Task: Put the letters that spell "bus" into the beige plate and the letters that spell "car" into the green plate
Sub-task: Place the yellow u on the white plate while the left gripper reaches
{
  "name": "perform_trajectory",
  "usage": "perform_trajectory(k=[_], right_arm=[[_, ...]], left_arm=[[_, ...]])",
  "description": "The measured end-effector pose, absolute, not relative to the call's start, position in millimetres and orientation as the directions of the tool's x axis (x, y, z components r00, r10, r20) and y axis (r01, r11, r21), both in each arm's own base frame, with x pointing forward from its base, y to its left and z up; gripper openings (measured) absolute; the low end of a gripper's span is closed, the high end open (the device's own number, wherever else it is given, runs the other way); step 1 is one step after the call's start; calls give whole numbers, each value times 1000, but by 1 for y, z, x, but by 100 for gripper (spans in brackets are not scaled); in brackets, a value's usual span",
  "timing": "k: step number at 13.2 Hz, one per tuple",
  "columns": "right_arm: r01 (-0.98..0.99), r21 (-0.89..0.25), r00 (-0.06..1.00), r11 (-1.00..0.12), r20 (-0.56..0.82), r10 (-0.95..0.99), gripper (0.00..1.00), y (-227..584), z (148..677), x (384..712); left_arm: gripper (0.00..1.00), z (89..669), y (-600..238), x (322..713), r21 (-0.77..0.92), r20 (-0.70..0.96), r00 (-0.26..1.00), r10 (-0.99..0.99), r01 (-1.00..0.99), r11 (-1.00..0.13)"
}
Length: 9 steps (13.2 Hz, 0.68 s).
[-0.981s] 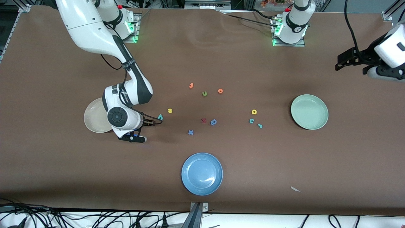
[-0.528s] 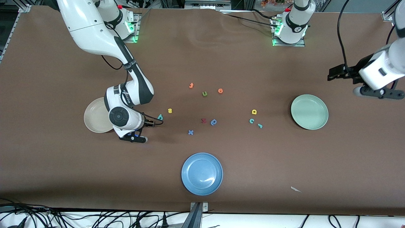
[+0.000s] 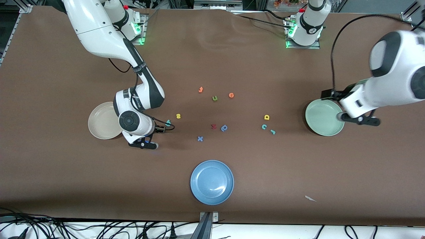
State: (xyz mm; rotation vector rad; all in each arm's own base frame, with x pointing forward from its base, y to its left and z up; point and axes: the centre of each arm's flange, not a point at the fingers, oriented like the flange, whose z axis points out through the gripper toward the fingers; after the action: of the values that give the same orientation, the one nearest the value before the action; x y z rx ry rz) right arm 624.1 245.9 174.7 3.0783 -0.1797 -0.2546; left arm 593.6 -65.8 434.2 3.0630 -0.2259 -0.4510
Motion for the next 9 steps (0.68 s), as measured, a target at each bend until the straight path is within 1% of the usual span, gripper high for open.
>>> perform_trajectory(k=[1, 2, 3, 4, 5, 6, 9], right_arm=[[-112, 56, 980, -992, -161, -119, 56, 246, 175, 624], [-114, 53, 980, -992, -160, -121, 48, 247, 175, 624], [-114, 53, 980, -992, -160, -121, 48, 247, 175, 624], [-114, 51, 980, -992, -159, -121, 40, 247, 176, 624], [-114, 50, 980, -992, -156, -121, 30, 247, 178, 625], [-115, 51, 980, -992, -156, -122, 27, 247, 178, 625], [-116, 51, 980, -992, -155, -122, 27, 247, 178, 625]], left_arm=[[99, 414, -75, 594, 55, -271, 950, -157, -148, -988], [99, 396, -83, 592, 57, -260, 953, -156, -146, -988], [99, 380, -94, 591, 72, -250, 957, -150, -136, -988], [99, 369, -102, 590, 76, -242, 960, -143, -128, -989], [99, 360, -110, 592, 73, -229, 963, -140, -127, -989], [99, 350, -119, 594, 70, -212, 967, -141, -129, -989], [99, 313, -146, 604, 57, -157, 980, -127, -119, -991]])
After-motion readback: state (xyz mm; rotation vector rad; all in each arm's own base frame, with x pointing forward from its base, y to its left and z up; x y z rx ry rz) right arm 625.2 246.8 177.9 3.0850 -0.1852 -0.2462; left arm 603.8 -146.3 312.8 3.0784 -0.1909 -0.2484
